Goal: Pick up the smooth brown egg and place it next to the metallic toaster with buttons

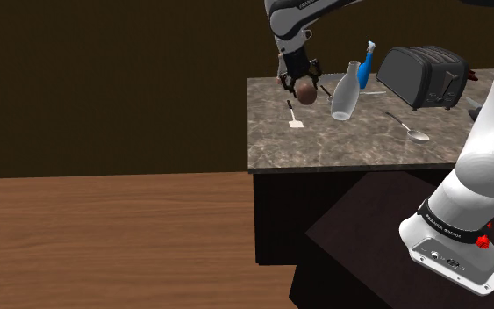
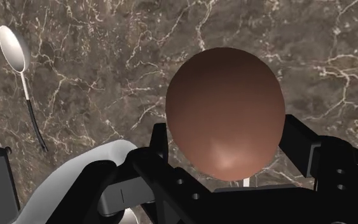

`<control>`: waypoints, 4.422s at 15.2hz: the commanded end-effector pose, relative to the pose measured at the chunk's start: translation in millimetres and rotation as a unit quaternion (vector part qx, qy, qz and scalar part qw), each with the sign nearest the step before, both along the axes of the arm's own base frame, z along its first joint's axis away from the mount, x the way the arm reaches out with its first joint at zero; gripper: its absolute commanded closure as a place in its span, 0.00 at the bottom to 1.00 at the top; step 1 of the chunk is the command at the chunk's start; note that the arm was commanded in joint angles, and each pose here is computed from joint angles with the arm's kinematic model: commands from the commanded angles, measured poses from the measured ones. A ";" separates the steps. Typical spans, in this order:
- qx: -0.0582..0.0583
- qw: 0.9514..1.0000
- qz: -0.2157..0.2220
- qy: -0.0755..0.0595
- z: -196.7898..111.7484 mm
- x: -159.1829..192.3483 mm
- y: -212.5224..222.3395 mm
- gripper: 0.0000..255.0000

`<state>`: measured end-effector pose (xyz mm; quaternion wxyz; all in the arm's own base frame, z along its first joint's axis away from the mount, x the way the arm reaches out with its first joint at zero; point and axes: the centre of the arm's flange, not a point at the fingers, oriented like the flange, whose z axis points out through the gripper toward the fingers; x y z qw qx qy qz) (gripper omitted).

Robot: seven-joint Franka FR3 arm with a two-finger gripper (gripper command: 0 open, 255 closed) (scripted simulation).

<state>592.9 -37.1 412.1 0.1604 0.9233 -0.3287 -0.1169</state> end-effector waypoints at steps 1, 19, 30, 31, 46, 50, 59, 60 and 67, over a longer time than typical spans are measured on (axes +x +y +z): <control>0.000 1.000 0.000 0.000 10.7 0.0 -0.1 1.00; 0.000 1.000 0.000 0.000 105.8 0.0 -0.1 1.00; 0.000 1.000 0.000 0.000 129.9 -41.6 -67.4 1.00; 0.000 1.000 0.000 0.000 130.0 -48.6 -78.7 1.00; 0.000 1.000 0.000 0.000 130.1 -152.6 -247.1 1.00; 0.000 1.000 0.000 0.000 130.1 -180.4 -292.0 1.00; 0.000 1.000 0.000 0.000 130.2 -242.8 -393.0 1.00; 0.000 1.000 0.000 0.000 130.2 -249.8 -404.2 1.00; 0.000 1.000 0.000 0.000 130.2 -298.4 -482.8 1.00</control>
